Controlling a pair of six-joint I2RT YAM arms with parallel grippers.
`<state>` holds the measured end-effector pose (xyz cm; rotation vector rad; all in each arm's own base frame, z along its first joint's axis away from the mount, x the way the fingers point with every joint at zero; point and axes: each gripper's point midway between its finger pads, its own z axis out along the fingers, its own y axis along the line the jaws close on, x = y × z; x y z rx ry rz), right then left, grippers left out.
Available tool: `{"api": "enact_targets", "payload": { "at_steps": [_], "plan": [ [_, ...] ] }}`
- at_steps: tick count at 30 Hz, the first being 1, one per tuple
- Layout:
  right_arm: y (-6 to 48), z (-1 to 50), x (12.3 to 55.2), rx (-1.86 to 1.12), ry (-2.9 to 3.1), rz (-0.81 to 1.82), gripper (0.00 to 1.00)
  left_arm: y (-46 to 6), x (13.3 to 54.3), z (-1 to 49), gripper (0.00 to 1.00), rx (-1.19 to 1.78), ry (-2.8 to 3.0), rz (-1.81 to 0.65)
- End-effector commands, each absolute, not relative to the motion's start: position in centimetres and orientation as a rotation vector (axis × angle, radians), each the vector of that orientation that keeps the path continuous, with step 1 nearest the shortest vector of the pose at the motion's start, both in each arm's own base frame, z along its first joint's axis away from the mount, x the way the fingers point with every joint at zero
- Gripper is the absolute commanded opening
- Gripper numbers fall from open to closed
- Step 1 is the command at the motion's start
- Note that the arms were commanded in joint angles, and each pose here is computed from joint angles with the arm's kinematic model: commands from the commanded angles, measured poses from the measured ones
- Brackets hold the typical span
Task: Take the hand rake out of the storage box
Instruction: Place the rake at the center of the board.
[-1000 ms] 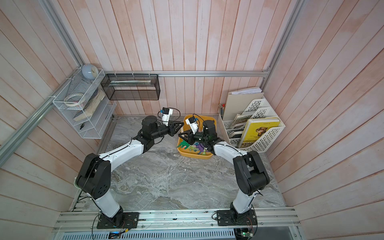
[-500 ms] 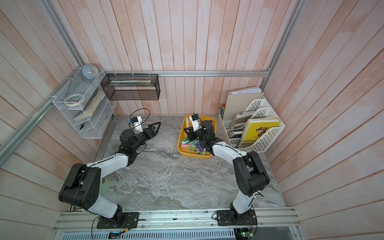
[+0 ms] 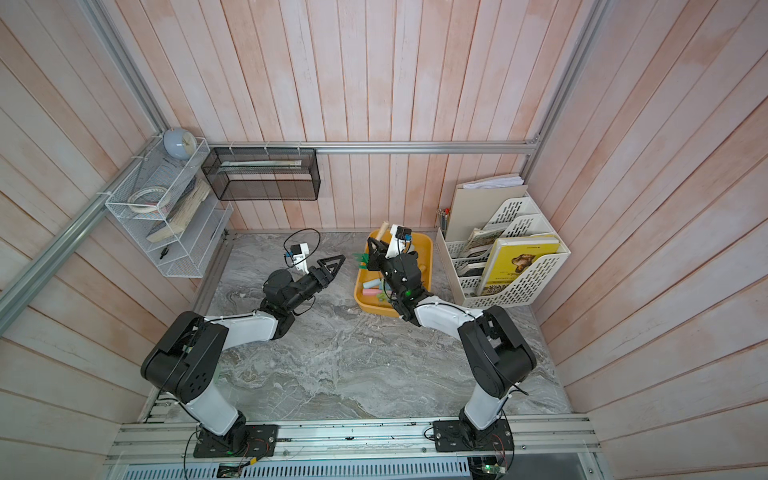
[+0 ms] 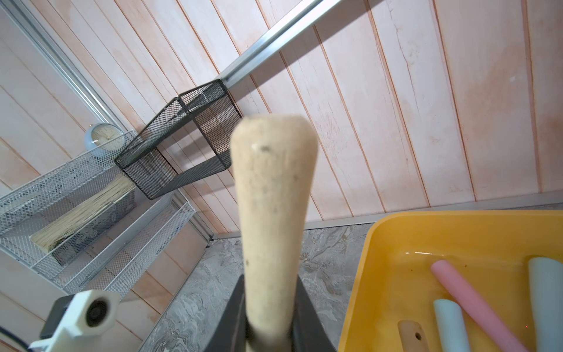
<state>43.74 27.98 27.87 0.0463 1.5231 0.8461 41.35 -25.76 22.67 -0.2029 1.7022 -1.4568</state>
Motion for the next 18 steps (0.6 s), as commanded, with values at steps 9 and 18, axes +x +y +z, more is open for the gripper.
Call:
{"api": "enact_targets", "payload": {
  "at_steps": [9,18],
  "plan": [
    [27.4,29.3,43.2,0.07,1.322,0.744,0.0,-29.8,41.2,23.8,0.68,-0.109,1.765,-1.544],
    [28.1,29.3,42.3,0.041,1.29,0.797,0.0,-30.6,42.2,22.5,0.44,-0.084,1.875,-1.44]
  ]
}}
